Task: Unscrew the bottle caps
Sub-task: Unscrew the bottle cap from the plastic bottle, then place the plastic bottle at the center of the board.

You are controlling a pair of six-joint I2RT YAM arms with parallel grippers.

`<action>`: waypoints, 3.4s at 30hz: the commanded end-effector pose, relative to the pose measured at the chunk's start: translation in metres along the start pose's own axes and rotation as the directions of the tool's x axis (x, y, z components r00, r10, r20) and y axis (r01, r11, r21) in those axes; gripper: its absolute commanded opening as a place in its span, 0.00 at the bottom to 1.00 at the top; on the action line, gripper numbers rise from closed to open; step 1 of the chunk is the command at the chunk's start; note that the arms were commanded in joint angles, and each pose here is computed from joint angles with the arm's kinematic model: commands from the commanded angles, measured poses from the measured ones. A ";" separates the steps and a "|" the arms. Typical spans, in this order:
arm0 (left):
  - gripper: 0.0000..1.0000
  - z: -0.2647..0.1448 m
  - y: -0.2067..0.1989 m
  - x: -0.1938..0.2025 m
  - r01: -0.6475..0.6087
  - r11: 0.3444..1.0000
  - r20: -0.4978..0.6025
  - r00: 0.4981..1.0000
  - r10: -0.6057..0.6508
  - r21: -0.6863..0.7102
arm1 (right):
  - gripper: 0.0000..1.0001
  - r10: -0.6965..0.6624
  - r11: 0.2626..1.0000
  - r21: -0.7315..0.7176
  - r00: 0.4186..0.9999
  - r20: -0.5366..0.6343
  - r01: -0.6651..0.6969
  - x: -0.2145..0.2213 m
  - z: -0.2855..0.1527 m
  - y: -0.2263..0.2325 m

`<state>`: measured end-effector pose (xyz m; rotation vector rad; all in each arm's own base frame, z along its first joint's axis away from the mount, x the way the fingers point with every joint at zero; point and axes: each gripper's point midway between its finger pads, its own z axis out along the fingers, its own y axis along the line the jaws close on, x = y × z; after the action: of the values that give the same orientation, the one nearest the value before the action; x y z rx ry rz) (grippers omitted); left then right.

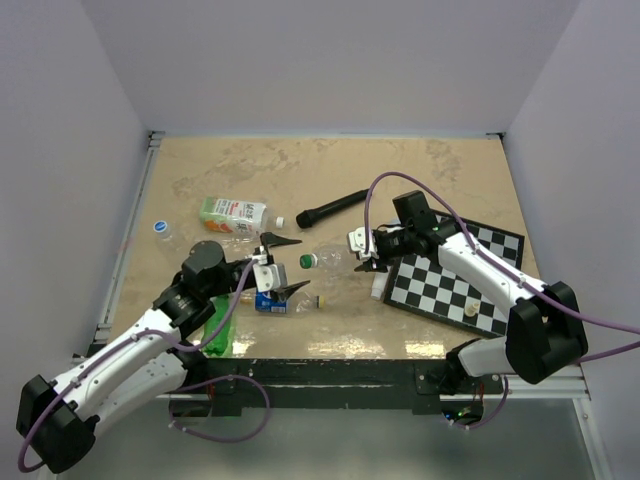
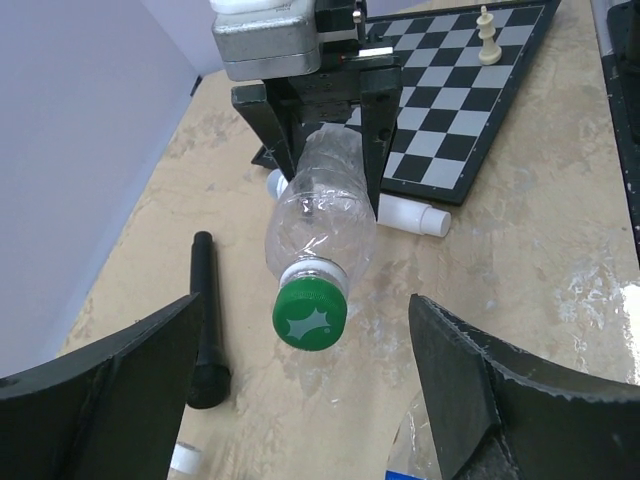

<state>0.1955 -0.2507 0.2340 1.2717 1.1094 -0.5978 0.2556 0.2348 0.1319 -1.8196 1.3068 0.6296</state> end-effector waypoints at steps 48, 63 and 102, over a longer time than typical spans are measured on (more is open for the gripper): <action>0.00 -0.004 0.037 -0.010 0.852 0.339 0.102 0.409 -0.907 -0.398 | 0.00 -0.019 1.000 -0.003 1.000 0.022 0.019 -0.008 0.001 -0.005; 0.00 -0.012 0.043 -0.004 0.813 0.370 0.103 0.459 -0.883 -0.450 | 0.00 -0.017 1.000 -0.003 1.000 0.021 0.017 -0.007 0.001 -0.005; 0.00 -0.035 0.039 0.013 0.372 0.840 -0.047 0.905 -0.423 -0.396 | 0.01 0.770 0.287 0.859 0.636 0.057 -0.424 0.233 -0.210 -0.281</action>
<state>0.2189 -0.2063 0.2295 0.7620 1.6043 -0.5971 0.5751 -0.0095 0.1738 -0.6556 2.0756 -0.0257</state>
